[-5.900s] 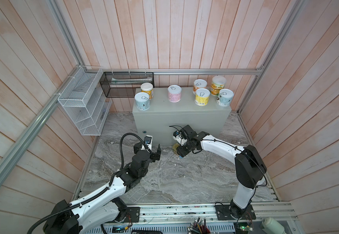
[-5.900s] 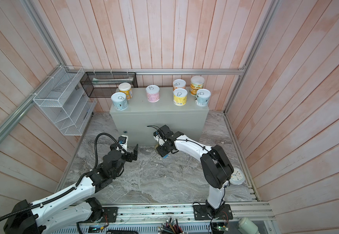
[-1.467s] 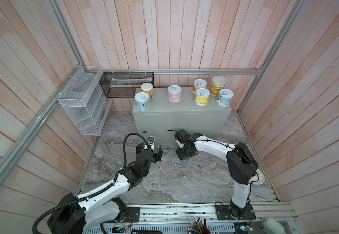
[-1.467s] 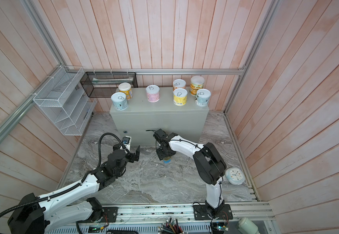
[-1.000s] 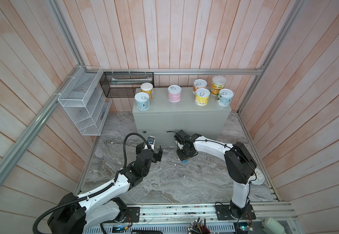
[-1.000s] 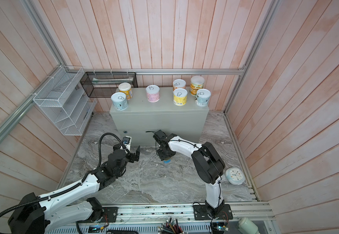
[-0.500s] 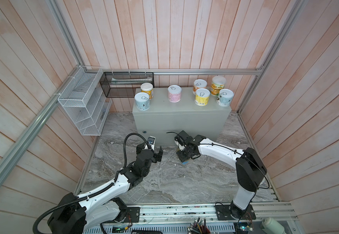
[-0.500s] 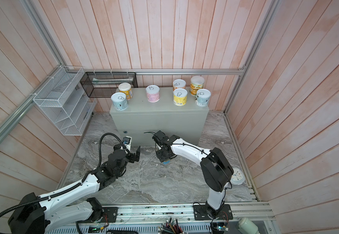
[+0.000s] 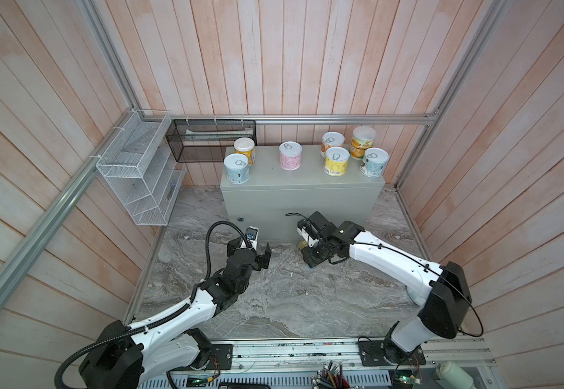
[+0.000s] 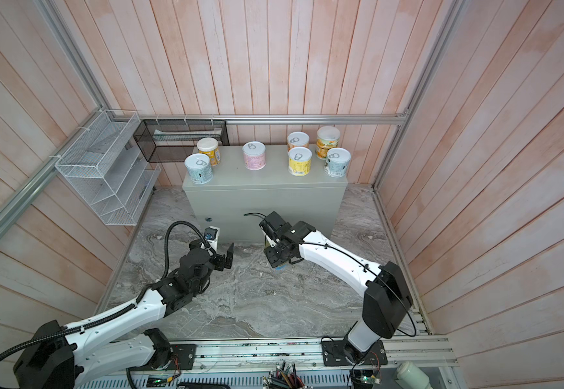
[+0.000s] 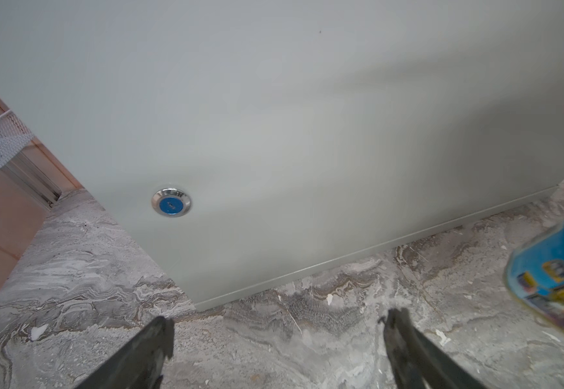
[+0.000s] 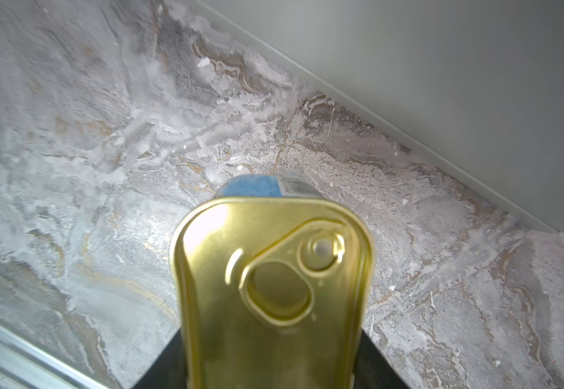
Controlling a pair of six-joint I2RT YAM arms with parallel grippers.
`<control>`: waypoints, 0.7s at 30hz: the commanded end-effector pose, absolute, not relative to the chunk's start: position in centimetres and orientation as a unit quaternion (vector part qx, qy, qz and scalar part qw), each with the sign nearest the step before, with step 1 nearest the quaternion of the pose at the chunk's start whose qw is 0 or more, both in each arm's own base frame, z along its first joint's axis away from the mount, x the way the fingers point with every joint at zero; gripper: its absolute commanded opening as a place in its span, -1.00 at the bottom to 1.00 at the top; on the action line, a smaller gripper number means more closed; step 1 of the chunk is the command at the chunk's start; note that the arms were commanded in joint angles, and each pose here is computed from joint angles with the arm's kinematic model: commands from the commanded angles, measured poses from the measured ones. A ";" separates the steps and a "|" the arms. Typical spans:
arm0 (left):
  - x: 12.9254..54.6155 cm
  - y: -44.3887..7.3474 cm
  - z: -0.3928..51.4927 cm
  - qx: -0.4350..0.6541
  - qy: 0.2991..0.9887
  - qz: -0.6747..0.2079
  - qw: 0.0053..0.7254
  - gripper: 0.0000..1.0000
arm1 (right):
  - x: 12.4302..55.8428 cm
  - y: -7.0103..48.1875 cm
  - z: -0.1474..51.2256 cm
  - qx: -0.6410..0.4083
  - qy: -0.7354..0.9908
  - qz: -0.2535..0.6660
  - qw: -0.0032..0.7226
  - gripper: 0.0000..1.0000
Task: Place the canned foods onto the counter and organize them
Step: 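Raise the gold tin with the right gripper up over the cabinet top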
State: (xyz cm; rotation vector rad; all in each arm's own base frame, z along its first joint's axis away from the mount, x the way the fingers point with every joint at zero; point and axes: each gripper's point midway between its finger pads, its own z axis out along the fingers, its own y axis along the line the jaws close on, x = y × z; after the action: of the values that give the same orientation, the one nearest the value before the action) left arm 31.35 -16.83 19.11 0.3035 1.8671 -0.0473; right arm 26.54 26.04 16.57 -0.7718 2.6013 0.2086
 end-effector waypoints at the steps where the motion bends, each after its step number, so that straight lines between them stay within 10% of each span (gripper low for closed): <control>1: 31.7 -17.1 19.7 0.123 0.798 -0.029 0.589 1.00 | 26.5 27.1 22.2 -0.265 0.910 0.141 0.286 -0.10; 21: 31.8 -17.2 19.4 0.124 0.800 -0.027 0.586 1.00 | 25.4 23.4 39.4 -0.219 0.795 0.215 0.523 -0.10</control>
State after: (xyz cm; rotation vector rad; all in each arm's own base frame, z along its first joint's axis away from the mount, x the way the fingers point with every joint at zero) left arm 31.44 -16.93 18.54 0.3122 1.8807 -0.0394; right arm 24.54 23.06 35.50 -0.5499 2.0202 0.5118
